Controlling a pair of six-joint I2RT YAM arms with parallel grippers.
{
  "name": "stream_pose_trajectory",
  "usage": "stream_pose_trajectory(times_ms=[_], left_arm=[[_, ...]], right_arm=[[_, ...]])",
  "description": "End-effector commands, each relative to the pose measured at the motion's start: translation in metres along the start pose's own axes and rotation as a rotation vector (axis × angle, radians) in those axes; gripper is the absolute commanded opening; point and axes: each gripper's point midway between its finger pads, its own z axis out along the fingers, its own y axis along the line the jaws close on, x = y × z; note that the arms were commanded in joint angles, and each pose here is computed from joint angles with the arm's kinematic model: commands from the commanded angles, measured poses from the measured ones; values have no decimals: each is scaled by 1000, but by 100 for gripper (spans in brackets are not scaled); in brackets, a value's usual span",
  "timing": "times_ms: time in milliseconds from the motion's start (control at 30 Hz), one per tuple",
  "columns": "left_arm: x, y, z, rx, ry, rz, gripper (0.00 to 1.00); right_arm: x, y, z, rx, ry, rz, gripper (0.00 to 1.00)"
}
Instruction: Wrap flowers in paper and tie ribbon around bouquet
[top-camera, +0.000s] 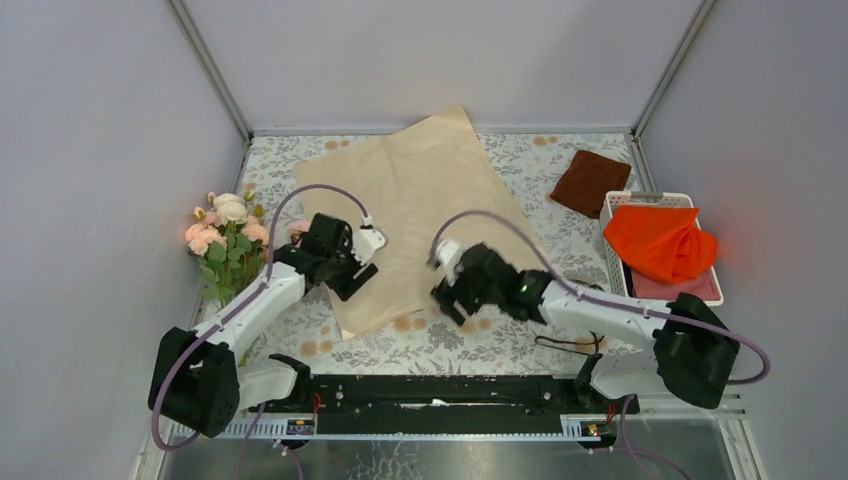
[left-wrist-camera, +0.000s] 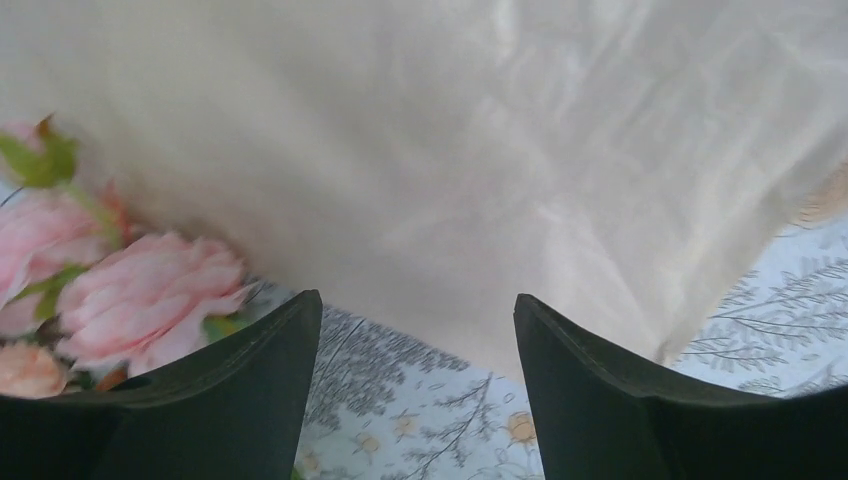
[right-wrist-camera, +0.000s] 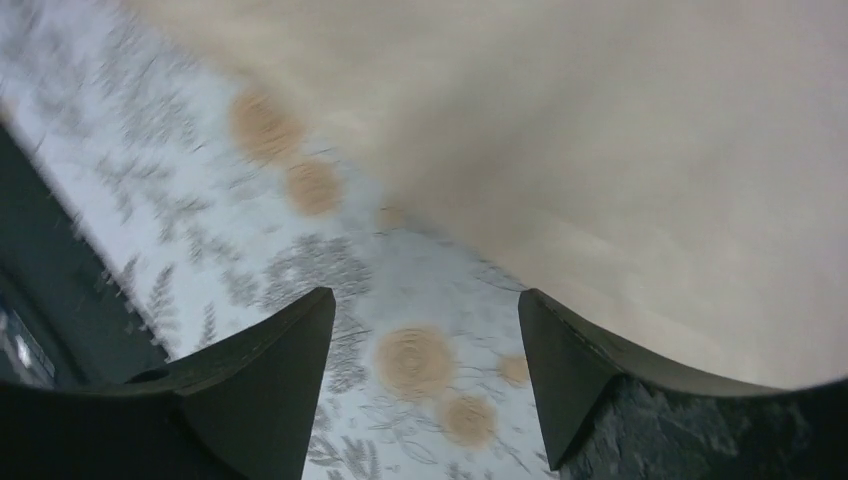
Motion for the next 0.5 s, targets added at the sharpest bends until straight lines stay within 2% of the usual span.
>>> stream_pose_trajectory(times_ms=[0,133,200,233,267,467], left_arm=[[11,23,-15,-70,36,-82,79],[14,41,-21,-104,28,-165,86],[16,46,-26,-113,22,-188,89],[17,47,-27,-115,20,-190,96],[17,48,-29,-120,17,-190,98],[18,55,-39,-141,16,-198,98]], right_arm=[[-30,80,15,-170,-306,-536,77],[-20,117,42,-161,-425,-848,83],[-22,119,56,-101,-427,-915,84],[-23,116,62,-69,-420,-938,84],[-24,111,68,-25,-413,-954,84],[-24,96,87,81,-385,-1079,86]])
